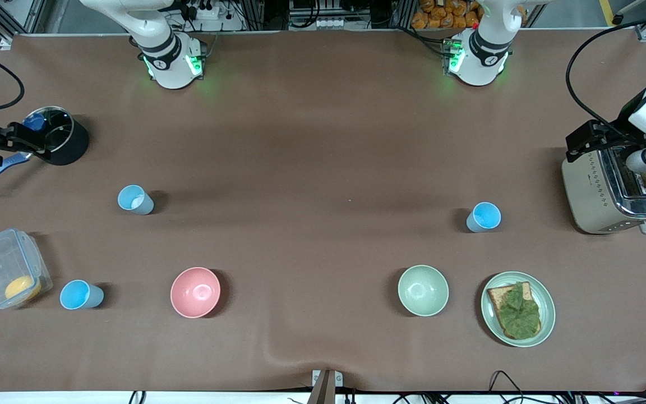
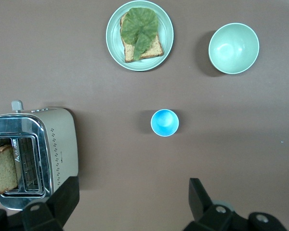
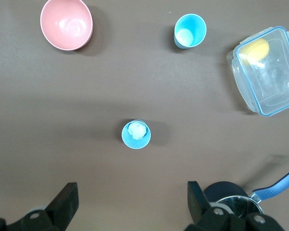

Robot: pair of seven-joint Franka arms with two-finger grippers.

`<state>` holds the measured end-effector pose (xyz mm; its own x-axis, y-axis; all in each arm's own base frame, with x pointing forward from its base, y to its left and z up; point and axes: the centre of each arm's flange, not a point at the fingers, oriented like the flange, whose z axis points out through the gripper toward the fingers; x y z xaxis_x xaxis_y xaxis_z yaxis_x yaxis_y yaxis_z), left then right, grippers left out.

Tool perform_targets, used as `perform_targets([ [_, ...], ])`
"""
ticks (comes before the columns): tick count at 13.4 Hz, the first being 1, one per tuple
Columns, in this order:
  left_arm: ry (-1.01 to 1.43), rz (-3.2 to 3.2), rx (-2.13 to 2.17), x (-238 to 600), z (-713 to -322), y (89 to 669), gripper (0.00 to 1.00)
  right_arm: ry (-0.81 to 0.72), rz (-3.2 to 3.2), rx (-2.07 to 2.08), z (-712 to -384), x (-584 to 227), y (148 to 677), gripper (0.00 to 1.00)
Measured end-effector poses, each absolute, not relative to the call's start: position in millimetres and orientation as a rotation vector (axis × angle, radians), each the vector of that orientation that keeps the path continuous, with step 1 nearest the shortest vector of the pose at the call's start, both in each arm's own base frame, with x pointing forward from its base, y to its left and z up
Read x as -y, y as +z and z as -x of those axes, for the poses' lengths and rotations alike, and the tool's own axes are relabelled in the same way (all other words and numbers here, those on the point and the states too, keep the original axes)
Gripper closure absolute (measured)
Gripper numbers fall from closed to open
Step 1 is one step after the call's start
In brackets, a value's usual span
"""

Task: Stack blue cups with both arms
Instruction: 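Move the left gripper toward the blue cup beside the toaster, then grasp the blue cup with the left gripper while the right gripper grasps another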

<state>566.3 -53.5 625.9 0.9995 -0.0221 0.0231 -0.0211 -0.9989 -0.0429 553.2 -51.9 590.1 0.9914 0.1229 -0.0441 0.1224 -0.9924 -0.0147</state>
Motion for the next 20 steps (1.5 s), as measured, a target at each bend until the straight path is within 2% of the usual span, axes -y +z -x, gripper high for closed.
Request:
perform_targets([
  [6, -0.008, 3.098, -0.046, 53.3, -567.2, 620.4, 0.0, 0.057, 3.131, 0.198, -554.5, 51.0, 590.0, 0.0],
  [9, 0.092, 3.093, -0.048, 52.7, -570.3, 588.8, 0.0, 0.058, 3.131, 0.201, -554.6, 50.0, 589.7, 0.0],
  [13, 0.075, 3.101, -0.044, 47.4, -584.4, 505.9, 0.0, 0.058, 3.132, 0.203, -554.7, 49.6, 589.2, 0.0],
  [20, 0.081, 3.12, -0.047, 42.1, -573.0, 357.6, 0.0, 0.106, 3.125, 0.23, -556.1, 40.1, 574.3, 0.0],
])
